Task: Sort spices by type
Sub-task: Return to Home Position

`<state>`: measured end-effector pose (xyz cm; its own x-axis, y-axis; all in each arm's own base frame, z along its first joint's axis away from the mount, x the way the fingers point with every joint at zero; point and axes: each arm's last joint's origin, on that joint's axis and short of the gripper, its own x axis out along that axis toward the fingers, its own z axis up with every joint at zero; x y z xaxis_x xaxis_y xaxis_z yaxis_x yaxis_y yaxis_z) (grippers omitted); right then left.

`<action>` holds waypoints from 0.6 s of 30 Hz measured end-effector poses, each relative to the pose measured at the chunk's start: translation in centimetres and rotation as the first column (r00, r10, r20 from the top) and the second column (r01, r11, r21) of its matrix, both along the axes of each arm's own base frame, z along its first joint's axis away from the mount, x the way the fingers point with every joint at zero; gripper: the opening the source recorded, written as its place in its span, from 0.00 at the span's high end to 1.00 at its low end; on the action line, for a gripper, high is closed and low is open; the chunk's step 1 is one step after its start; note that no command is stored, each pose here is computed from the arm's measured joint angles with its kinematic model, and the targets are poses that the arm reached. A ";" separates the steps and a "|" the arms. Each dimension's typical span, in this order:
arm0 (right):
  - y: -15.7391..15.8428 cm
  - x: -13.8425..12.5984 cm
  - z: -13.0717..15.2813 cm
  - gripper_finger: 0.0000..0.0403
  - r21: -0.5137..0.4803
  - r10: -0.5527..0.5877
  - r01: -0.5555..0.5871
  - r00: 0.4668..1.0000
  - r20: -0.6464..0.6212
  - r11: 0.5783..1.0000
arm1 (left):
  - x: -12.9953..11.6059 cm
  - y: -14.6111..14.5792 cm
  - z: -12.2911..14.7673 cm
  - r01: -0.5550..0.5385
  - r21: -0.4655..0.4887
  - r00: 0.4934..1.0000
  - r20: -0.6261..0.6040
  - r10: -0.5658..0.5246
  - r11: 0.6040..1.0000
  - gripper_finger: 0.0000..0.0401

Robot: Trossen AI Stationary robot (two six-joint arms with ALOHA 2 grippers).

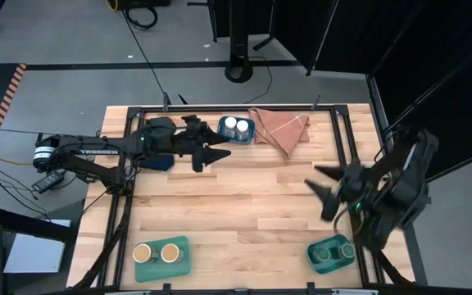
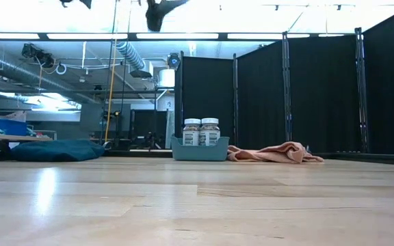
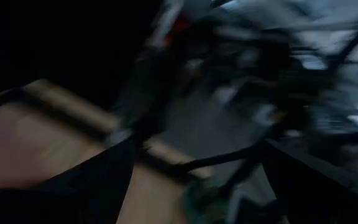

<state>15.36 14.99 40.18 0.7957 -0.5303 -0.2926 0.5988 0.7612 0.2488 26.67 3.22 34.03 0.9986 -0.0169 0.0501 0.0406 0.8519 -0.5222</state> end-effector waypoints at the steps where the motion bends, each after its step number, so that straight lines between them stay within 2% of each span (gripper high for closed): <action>1: -0.7 -0.4 0.5 0.34 0.007 0.002 -0.002 1.000 0.007 1.000 | 0.0 -0.1 0.5 0.035 0.007 0.998 0.047 -0.035 0.999 0.13; 5: -2.6 -1.6 1.9 0.34 -0.007 0.043 -0.043 0.999 -0.024 0.999 | -0.5 -0.5 2.4 0.146 0.081 0.958 0.238 -0.161 0.986 0.13; 8: -3.8 -2.4 2.8 0.33 0.024 0.071 -0.071 0.997 -0.020 0.997 | -1.2 -0.7 4.1 0.156 0.140 0.890 0.409 -0.201 0.978 0.13; 10: -4.2 -2.7 3.3 0.33 -0.024 0.096 -0.097 0.995 -0.023 0.995 | -2.0 -0.8 5.3 0.182 0.133 0.818 0.530 -0.225 0.974 0.13; 12: -4.1 -2.7 4.0 0.33 -0.087 0.143 -0.146 0.989 -0.039 0.985 | -2.9 -1.0 6.3 0.261 0.116 0.730 0.627 -0.274 0.958 0.13; 16: -4.5 -3.2 5.8 0.34 -0.078 0.281 -0.281 0.960 -0.013 0.957 | -4.7 -1.3 7.5 0.342 0.268 0.571 0.703 -0.425 0.901 0.13; 18: -4.8 -3.8 6.9 0.34 -0.076 0.370 -0.367 0.929 0.022 0.927 | -5.7 -1.4 8.0 0.369 0.326 0.531 0.695 -0.485 0.871 0.13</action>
